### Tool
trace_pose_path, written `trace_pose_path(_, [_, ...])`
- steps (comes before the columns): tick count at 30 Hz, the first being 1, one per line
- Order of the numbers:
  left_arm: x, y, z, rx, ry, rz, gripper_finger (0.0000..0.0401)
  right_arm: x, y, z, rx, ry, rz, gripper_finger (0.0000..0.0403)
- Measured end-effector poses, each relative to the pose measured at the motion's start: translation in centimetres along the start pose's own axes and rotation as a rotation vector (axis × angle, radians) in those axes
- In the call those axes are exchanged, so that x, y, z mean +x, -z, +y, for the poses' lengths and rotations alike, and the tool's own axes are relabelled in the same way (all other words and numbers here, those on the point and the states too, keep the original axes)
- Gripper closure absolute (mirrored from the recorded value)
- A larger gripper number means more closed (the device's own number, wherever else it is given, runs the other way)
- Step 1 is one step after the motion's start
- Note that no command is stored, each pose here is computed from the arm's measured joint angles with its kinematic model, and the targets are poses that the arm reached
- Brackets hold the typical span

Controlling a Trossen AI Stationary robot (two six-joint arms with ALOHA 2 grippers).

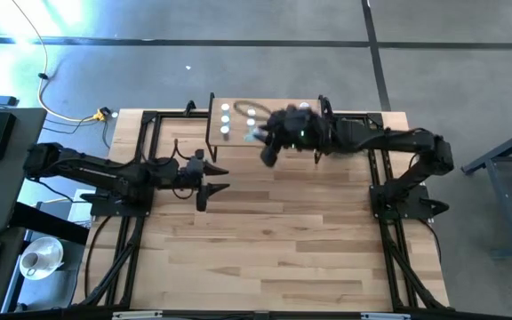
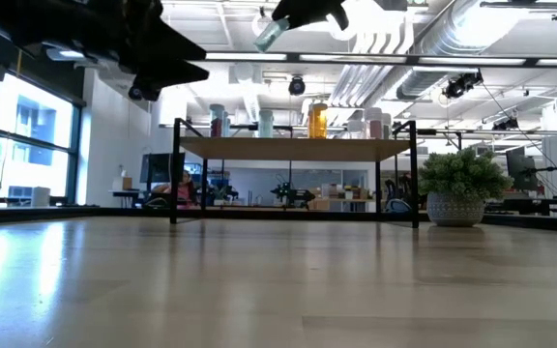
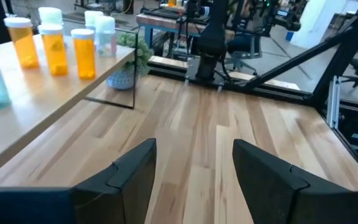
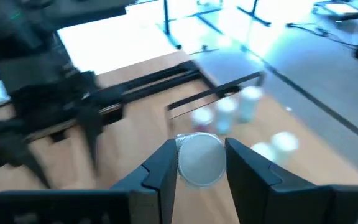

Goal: Pick and place medicine bottles onto shelf by color
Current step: Put the light blue pill bottle on the shelf aligned with the other light blue pill bottles

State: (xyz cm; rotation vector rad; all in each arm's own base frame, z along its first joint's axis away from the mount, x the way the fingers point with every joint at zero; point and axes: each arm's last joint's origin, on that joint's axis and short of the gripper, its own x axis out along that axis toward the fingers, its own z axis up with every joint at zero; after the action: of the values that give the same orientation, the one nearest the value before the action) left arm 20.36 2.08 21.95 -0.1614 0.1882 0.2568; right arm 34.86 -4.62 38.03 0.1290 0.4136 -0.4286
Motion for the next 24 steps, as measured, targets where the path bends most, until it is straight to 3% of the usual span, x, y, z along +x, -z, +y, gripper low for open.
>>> trace_pose_path(6, [-0.9, 0.0, 0.1, -0.003, -0.009, 0.030, 0.0201, 1.0, -2.5, -2.9, 0.028, 0.099, 0.073, 0.0297])
trace_pose_path(12, [-0.9, 0.2, 0.2, 0.001, -0.018, 0.054, 0.0201, 3.3, -3.6, -3.2, -0.009, 0.139, 0.214, 0.0297])
trace_pose_path(18, [-0.9, 0.2, 0.2, 0.000, -0.019, 0.058, 0.0201, 5.9, -2.4, -2.2, -0.156, 0.121, 0.375, 0.0297])
trace_pose_path(24, [-0.9, 0.2, 0.2, -0.016, -0.018, 0.057, 0.0201, 7.7, -0.9, -1.3, -0.300, 0.085, 0.444, 0.0297])
